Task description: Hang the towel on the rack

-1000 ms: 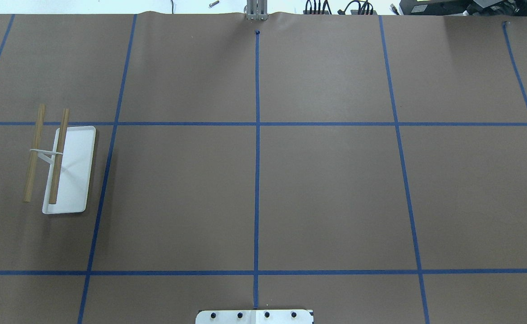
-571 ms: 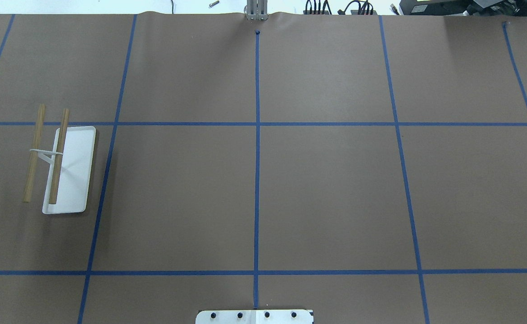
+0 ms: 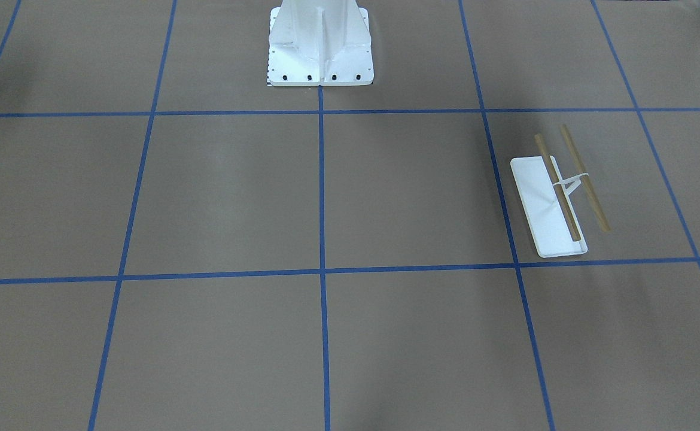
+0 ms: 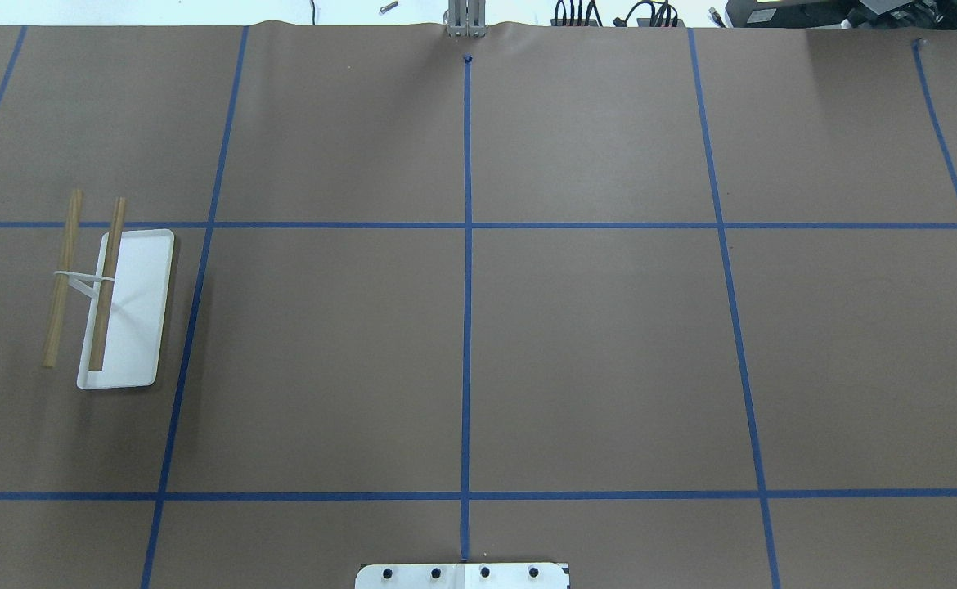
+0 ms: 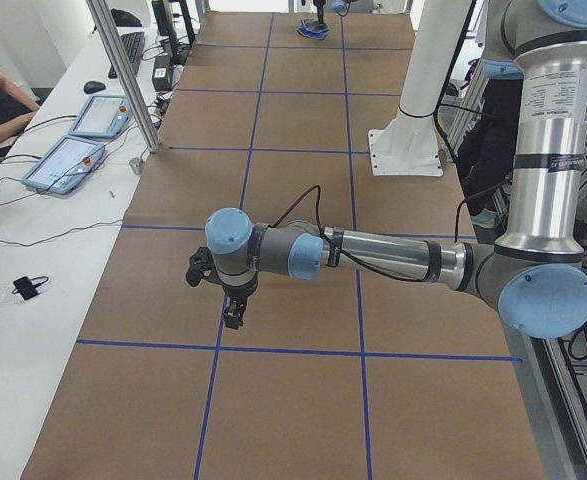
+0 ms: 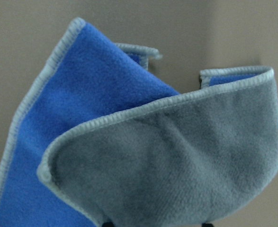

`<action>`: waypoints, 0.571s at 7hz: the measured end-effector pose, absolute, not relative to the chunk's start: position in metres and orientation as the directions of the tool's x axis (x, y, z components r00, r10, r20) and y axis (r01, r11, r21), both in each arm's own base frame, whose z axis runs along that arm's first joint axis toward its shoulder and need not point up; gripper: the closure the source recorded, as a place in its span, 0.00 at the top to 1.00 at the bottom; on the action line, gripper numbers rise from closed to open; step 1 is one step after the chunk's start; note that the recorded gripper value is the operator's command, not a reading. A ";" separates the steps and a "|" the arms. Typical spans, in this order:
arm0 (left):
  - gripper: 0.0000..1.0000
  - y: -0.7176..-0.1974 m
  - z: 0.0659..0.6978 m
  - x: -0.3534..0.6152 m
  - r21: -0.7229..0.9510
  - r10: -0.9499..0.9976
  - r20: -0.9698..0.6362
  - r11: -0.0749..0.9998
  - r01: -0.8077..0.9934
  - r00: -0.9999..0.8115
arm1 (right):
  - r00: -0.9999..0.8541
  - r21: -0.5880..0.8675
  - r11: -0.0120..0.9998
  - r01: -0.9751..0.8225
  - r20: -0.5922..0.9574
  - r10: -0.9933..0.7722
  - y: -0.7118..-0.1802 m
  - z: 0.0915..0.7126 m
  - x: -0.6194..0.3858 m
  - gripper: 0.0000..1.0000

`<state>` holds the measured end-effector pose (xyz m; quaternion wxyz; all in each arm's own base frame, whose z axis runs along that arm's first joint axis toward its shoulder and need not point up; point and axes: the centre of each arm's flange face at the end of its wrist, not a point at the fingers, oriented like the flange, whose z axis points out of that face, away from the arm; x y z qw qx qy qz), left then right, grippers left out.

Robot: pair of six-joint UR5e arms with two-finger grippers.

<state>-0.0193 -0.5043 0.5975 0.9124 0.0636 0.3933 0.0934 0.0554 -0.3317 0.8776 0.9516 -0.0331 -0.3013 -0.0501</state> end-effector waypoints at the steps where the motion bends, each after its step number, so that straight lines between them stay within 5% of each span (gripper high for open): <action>1: 0.98 -0.504 0.597 -0.019 0.190 0.221 -0.706 0.974 -0.120 0.673 | 0.813 -0.019 0.993 0.118 0.575 -0.086 -0.334 0.875 0.056 0.00; 4: 0.98 -0.506 0.594 -0.019 0.198 0.226 -0.706 0.973 -0.120 0.671 | 0.818 0.065 0.995 0.075 0.567 -0.099 -0.358 0.843 0.070 0.00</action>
